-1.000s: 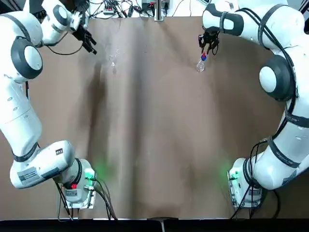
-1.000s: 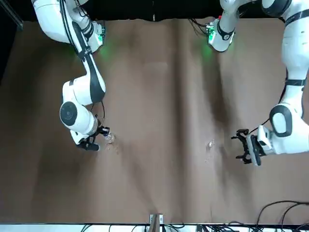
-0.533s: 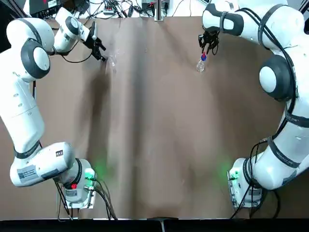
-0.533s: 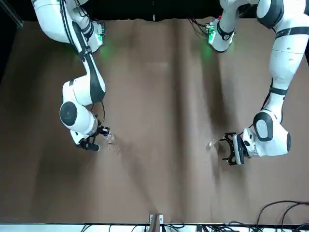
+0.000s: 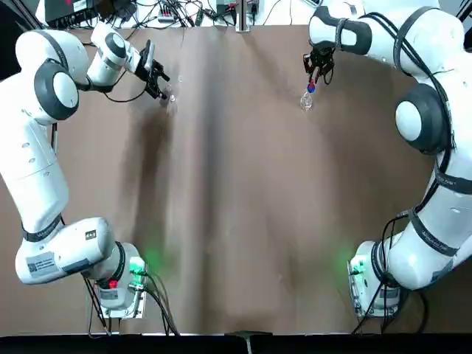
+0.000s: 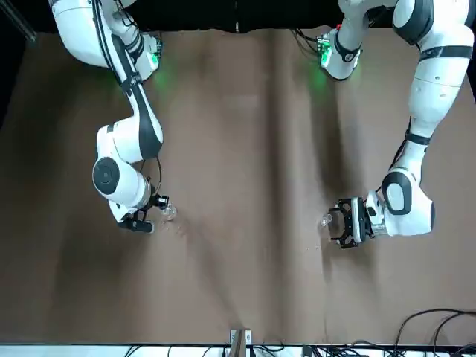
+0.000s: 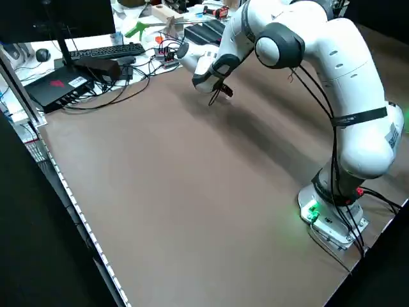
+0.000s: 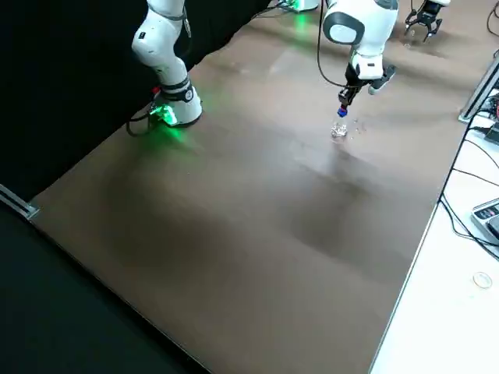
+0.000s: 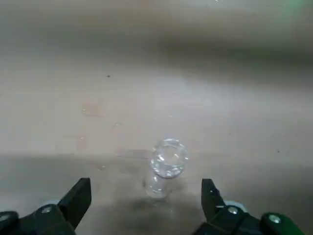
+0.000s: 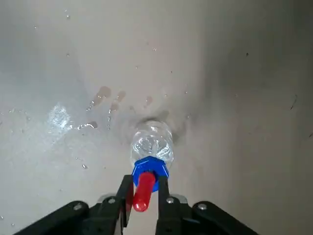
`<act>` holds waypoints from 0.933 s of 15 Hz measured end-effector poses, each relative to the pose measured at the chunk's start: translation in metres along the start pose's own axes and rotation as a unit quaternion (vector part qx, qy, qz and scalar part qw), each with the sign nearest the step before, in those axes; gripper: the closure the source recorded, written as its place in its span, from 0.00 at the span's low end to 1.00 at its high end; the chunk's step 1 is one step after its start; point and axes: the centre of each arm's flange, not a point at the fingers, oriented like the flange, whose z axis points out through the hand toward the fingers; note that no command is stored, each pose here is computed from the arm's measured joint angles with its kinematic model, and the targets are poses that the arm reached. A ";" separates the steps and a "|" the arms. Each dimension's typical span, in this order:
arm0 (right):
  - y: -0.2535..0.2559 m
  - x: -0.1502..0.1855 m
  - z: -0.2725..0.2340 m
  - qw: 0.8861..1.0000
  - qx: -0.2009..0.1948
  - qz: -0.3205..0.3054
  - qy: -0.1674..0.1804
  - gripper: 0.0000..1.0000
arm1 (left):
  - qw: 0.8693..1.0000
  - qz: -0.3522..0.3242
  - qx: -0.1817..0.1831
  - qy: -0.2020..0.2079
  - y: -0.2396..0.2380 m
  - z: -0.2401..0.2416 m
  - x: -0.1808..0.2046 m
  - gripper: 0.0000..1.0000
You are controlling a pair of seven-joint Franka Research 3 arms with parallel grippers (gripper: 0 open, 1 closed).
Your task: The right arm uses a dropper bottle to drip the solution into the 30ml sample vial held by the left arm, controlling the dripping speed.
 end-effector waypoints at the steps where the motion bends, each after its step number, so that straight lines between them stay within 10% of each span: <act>1: 0.000 0.000 0.000 1.000 0.000 0.000 0.000 0.74 | 1.000 0.006 -0.003 0.000 0.002 0.002 -0.002 0.00; 14: 0.000 0.000 0.001 1.000 0.000 0.001 0.000 0.97 | 0.998 0.053 0.005 0.041 0.007 0.019 0.007 0.00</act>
